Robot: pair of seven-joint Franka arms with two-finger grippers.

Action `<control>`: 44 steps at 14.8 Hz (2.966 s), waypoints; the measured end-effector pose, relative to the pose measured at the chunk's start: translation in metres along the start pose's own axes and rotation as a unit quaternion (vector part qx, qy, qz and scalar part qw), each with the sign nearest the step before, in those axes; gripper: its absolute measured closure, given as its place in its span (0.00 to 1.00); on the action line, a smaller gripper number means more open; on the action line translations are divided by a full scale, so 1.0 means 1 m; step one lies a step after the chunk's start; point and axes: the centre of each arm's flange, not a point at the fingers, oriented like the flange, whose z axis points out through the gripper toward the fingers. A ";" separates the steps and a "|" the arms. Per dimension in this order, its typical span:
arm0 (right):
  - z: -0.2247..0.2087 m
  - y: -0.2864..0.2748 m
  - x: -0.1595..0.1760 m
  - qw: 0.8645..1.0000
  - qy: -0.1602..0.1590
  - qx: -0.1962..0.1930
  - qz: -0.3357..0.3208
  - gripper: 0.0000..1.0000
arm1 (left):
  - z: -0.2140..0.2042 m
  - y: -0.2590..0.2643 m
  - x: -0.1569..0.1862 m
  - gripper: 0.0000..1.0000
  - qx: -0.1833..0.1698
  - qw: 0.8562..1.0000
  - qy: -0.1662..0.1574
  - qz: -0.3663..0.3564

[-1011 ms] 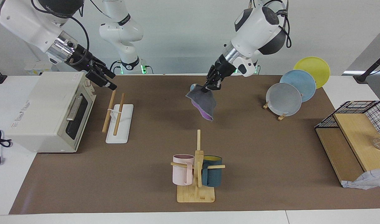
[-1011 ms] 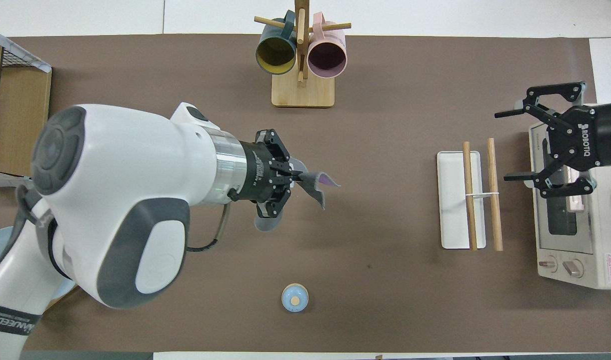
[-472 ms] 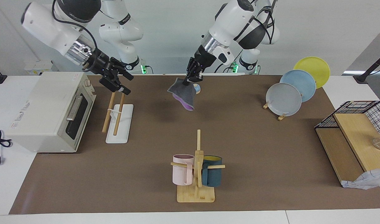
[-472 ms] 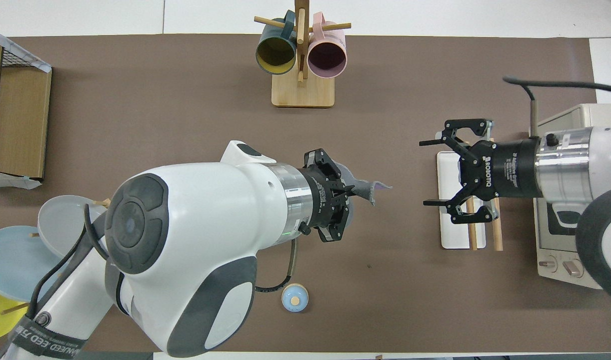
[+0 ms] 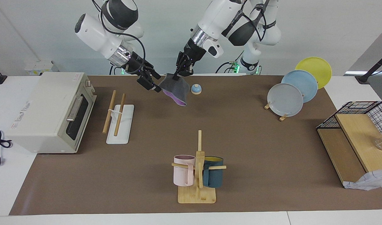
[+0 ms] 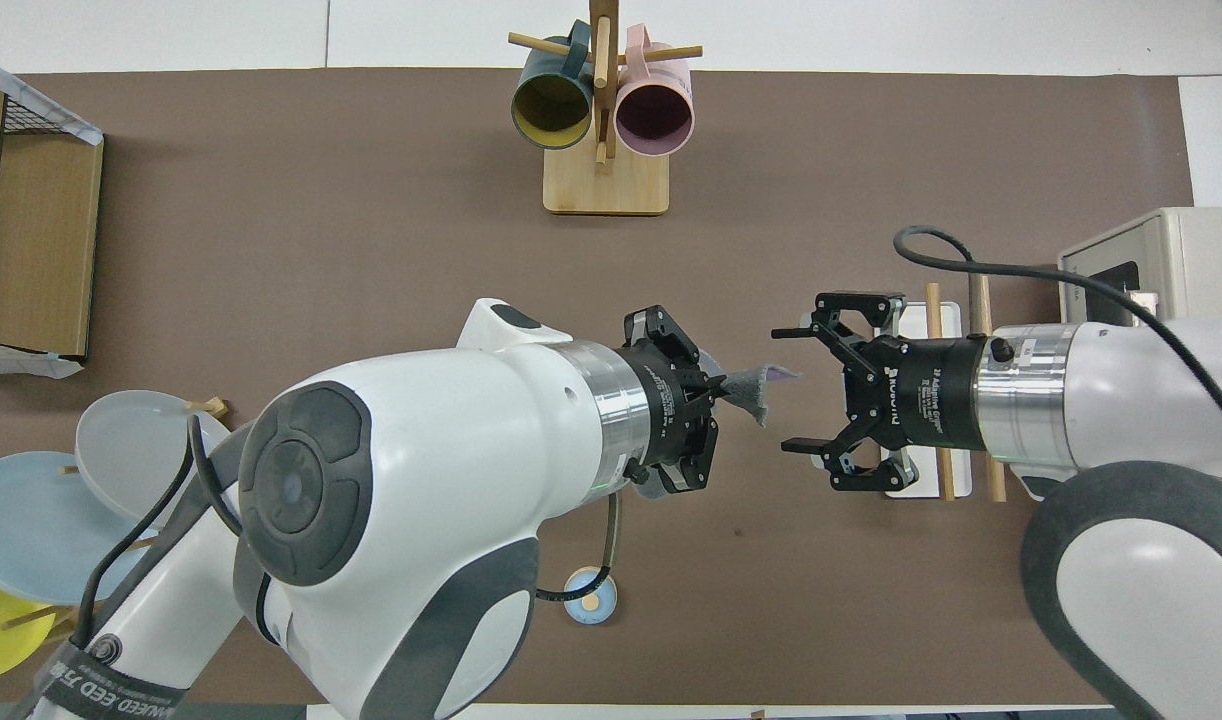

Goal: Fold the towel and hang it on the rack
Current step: 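Grasp the towel with the right gripper from the left gripper, then carry the towel to the rack while the left gripper withdraws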

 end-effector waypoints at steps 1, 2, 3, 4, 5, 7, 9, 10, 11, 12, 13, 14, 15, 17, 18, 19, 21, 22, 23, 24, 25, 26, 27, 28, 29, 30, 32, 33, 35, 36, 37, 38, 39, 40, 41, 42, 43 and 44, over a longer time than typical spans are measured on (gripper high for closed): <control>0.003 0.001 -0.002 1.000 0.001 0.000 -0.002 0.00 | 0.000 0.000 0.000 0.98 0.000 1.000 0.000 -0.002; 0.005 0.002 -0.002 1.000 0.001 -0.002 -0.002 0.00 | 0.000 0.000 0.000 0.98 0.000 1.000 0.000 -0.003; 0.008 0.004 -0.003 1.000 0.001 -0.005 -0.003 0.00 | 0.000 0.000 0.000 0.98 0.000 1.000 0.000 -0.004; 0.011 0.005 -0.004 1.000 0.001 -0.006 -0.004 0.00 | 0.000 0.000 0.000 0.98 -0.001 1.000 0.000 -0.005; 0.014 0.005 -0.005 1.000 0.002 -0.003 -0.006 0.00 | 0.000 0.000 0.000 0.98 -0.001 1.000 0.000 -0.006; 0.025 0.005 -0.008 1.000 0.009 0.011 -0.010 0.00 | 0.000 0.000 0.000 0.98 -0.001 1.000 0.000 -0.009; 0.045 0.002 -0.011 1.000 0.012 0.024 -0.009 0.00 | 0.000 -0.001 -0.001 0.98 0.000 1.000 0.000 -0.012; 0.054 0.001 -0.012 1.000 0.013 0.027 -0.007 0.01 | 0.000 -0.001 -0.001 0.98 0.000 1.000 0.000 -0.012; 0.061 0.000 -0.012 0.999 0.016 0.027 -0.008 0.03 | 0.001 -0.001 -0.001 0.98 0.000 1.000 0.001 -0.013; 0.064 -0.001 -0.011 0.999 0.017 0.026 -0.013 0.12 | 0.001 -0.002 -0.001 0.98 0.000 1.000 0.001 -0.013; 0.064 -0.001 -0.010 0.999 0.017 0.026 -0.018 0.26 | 0.001 -0.002 -0.001 0.98 0.000 1.000 0.001 -0.013; 0.064 -0.002 -0.011 0.999 0.017 0.027 -0.022 0.37 | 0.001 -0.002 -0.001 0.98 0.000 1.000 0.001 -0.014; 0.063 -0.002 -0.011 0.999 0.017 0.027 -0.024 0.48 | 0.001 -0.002 -0.001 0.98 0.000 1.000 0.001 -0.014; 0.063 -0.003 -0.012 0.999 0.017 0.028 -0.026 0.70 | 0.001 -0.002 -0.001 0.98 0.001 1.000 0.001 -0.014; 0.063 -0.003 -0.012 0.999 0.017 0.027 -0.028 0.79 | 0.001 -0.002 -0.001 0.98 0.001 1.000 0.001 -0.013; 0.063 -0.003 -0.012 0.999 0.017 0.027 -0.030 0.92 | 0.001 -0.003 -0.001 0.98 0.001 1.000 0.001 -0.013; 0.063 -0.003 -0.012 0.999 0.017 0.027 -0.036 0.98 | 0.002 -0.003 -0.002 0.98 0.001 1.000 0.001 -0.013; 0.063 -0.002 -0.012 0.999 0.016 0.025 -0.040 0.98 | 0.003 -0.004 -0.001 0.98 0.002 1.000 0.002 -0.013; 0.063 -0.002 -0.011 0.999 0.016 0.022 -0.044 0.98 | 0.003 -0.004 -0.001 0.98 0.002 1.000 0.002 -0.012; 0.063 -0.001 -0.010 0.999 0.015 0.018 -0.049 0.98 | 0.004 -0.005 -0.001 0.98 0.002 1.000 0.003 -0.012; 0.063 -0.001 -0.009 0.998 0.014 0.015 -0.055 0.98 | 0.004 -0.005 -0.001 0.98 0.001 1.000 0.005 -0.004; 0.062 -0.001 -0.007 0.998 0.014 0.014 -0.059 0.98 | 0.004 -0.005 -0.001 0.92 -0.001 1.000 0.007 0.009; 0.060 -0.002 -0.005 0.998 0.014 0.014 -0.061 0.98 | 0.004 -0.005 0.000 0.82 -0.002 1.000 0.008 0.020; 0.059 -0.002 -0.003 0.998 0.015 0.015 -0.066 0.98 | 0.003 -0.002 0.001 0.70 -0.004 1.000 0.009 0.030; 0.058 -0.003 -0.002 0.997 0.020 0.013 -0.076 0.98 | 0.002 0.003 0.004 0.59 -0.008 0.999 0.011 0.042; 0.058 -0.002 0.000 0.995 0.032 0.006 -0.098 0.98 | -0.001 0.013 0.011 0.49 -0.013 0.998 0.013 0.057; 0.054 -0.002 0.010 0.983 0.086 -0.027 -0.162 0.98 | -0.008 0.041 0.035 0.28 -0.024 0.996 0.023 0.088; 0.049 -0.002 0.018 0.973 0.113 -0.048 -0.197 0.98 | -0.011 0.057 0.052 0.15 -0.028 0.993 0.031 0.107; 0.037 -0.001 0.040 0.946 0.153 -0.092 -0.270 0.98 | -0.020 0.087 0.089 0.00 -0.022 0.987 0.054 0.150; 0.028 -0.001 0.054 0.934 0.164 -0.112 -0.298 0.98 | -0.026 0.101 0.108 0.00 -0.017 0.982 0.064 0.174; 0.017 -0.002 0.071 0.921 0.174 -0.130 -0.323 0.98 | -0.033 0.115 0.128 0.00 -0.014 0.977 0.072 0.199; 0.005 -0.002 0.087 0.910 0.184 -0.144 -0.343 0.98 | -0.040 0.127 0.146 0.00 -0.013 0.972 0.079 0.222; -0.008 -0.002 0.105 0.899 0.196 -0.157 -0.359 0.98 | -0.046 0.137 0.162 0.00 -0.012 0.966 0.085 0.245; -0.022 -0.001 0.123 0.890 0.204 -0.167 -0.372 0.98 | -0.052 0.145 0.176 0.00 -0.010 0.960 0.089 0.266; -0.035 0.001 0.140 0.883 0.207 -0.178 -0.383 0.98 | -0.058 0.151 0.187 0.00 -0.006 0.954 0.094 0.285; -0.048 0.003 0.156 0.875 0.210 -0.186 -0.394 0.98 | -0.065 0.157 0.198 0.00 -0.002 0.946 0.097 0.308; -0.060 0.006 0.169 0.866 0.213 -0.195 -0.408 0.98 | -0.072 0.163 0.210 0.00 0.002 0.938 0.100 0.331; -0.070 0.008 0.181 0.856 0.217 -0.204 -0.422 0.98 | -0.080 0.169 0.222 0.00 0.006 0.930 0.105 0.352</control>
